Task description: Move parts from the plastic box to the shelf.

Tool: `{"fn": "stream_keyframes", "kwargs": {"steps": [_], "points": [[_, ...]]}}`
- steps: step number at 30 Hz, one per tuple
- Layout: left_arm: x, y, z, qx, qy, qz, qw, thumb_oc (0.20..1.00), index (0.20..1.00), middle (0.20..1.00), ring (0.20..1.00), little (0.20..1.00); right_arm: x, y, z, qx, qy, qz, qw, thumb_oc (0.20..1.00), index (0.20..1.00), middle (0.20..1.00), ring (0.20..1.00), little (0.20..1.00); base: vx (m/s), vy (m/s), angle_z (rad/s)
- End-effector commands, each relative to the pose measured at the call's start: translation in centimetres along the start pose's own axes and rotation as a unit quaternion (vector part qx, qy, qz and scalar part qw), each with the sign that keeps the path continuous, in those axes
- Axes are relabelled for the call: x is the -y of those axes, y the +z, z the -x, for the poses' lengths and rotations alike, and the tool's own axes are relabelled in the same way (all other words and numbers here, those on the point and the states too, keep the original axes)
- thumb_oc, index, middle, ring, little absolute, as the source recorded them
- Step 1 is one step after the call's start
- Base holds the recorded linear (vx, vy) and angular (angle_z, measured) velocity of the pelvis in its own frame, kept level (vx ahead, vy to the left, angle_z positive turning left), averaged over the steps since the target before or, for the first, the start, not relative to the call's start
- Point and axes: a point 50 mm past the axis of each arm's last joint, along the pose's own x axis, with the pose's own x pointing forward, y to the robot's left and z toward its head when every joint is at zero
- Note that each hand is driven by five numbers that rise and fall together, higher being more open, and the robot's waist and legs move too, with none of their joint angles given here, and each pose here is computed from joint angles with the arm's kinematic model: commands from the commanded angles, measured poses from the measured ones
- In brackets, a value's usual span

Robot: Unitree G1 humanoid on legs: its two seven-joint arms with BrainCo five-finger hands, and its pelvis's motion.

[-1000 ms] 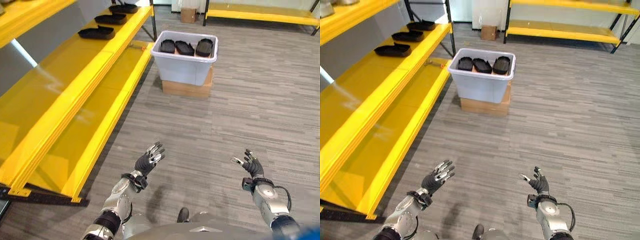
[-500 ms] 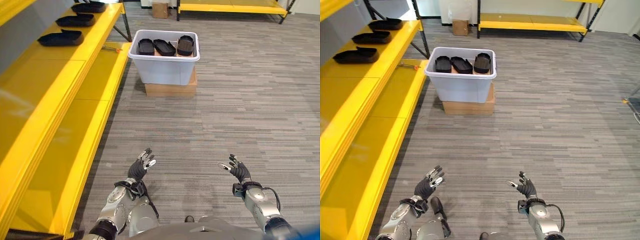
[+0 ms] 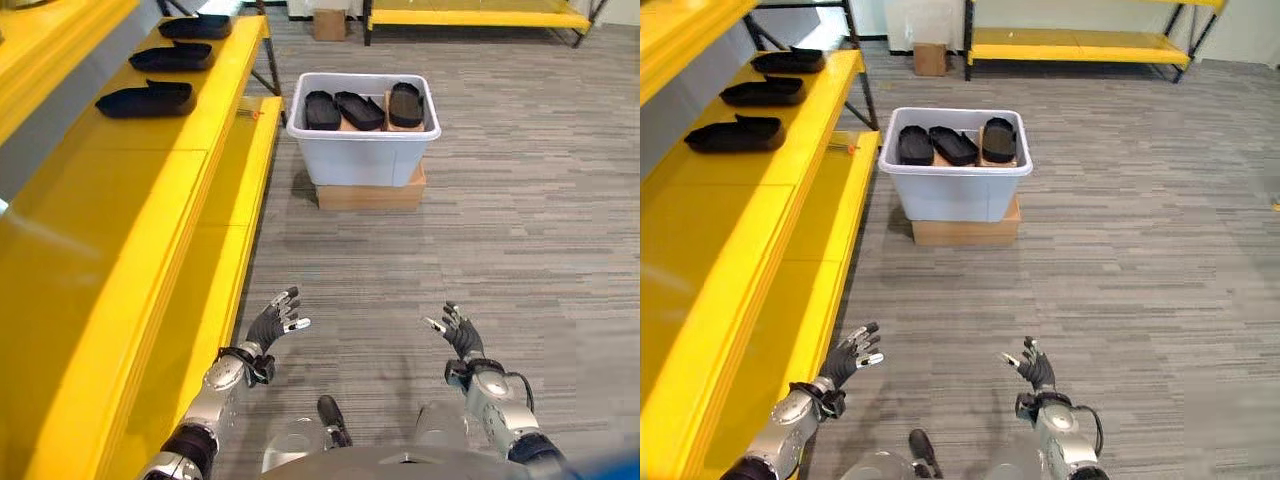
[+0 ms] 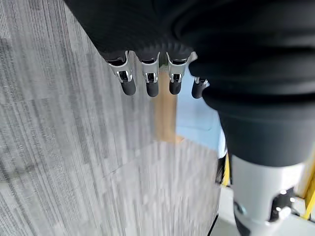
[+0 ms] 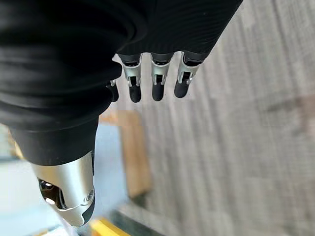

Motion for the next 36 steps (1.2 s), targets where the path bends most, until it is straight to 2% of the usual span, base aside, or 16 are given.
{"fn": "stream_keyframes", "kwargs": {"steps": [1, 8, 17, 20, 25, 31, 36], "points": [[1.3, 2.1, -0.6, 0.059, -0.030, 0.010, 0.998, 1.000, 1.000, 1.000, 1.000, 1.000, 0.8, 1.8, -0.4, 0.041, -0.019, 0.008, 0.999, 1.000, 1.000, 1.000, 1.000, 1.000, 0.30, -0.165, -0.18], [3.4, 0.8, -0.3, 0.037, -0.077, -0.004, 0.996, 1.000, 1.000, 1.000, 1.000, 1.000, 1.3, 1.1, -0.1, 0.039, -0.028, 0.018, 0.999, 1.000, 1.000, 1.000, 1.000, 1.000, 0.52, -0.299, 0.35], [2.6, -1.0, 0.2, 0.026, -0.058, 0.037, 0.997, 1.000, 1.000, 1.000, 1.000, 1.000, 3.8, 1.3, -0.4, 0.027, 0.000, 0.086, 0.996, 1.000, 1.000, 1.000, 1.000, 1.000, 0.38, -0.265, 0.16], [2.4, -1.1, 0.2, 0.035, -0.040, 0.052, 0.997, 1.000, 1.000, 1.000, 1.000, 1.000, 4.3, 1.3, -0.5, 0.020, 0.001, 0.084, 0.996, 1.000, 1.000, 1.000, 1.000, 1.000, 0.26, -0.126, 0.01], [1.4, -1.2, 0.9, 0.047, -0.004, 0.074, 0.996, 1.000, 1.000, 1.000, 1.000, 1.000, 3.6, 1.6, -0.7, 0.032, 0.000, 0.061, 0.998, 1.000, 1.000, 1.000, 1.000, 1.000, 0.28, 0.097, 0.00], [-1.2, -1.8, 3.4, 0.085, 0.086, 0.094, 0.988, 1.000, 1.000, 1.000, 1.000, 1.000, 1.4, 1.6, -0.3, 0.038, 0.046, 0.063, 0.996, 1.000, 1.000, 1.000, 1.000, 1.000, 0.55, 0.295, -0.31], [-2.1, -0.2, 2.3, 0.081, 0.069, 0.061, 0.992, 1.000, 1.000, 1.000, 1.000, 1.000, 1.7, 0.6, -0.4, 0.011, 0.013, 0.023, 1.000, 1.000, 1.000, 1.000, 1.000, 1.000, 0.45, 0.354, -0.30]]}}
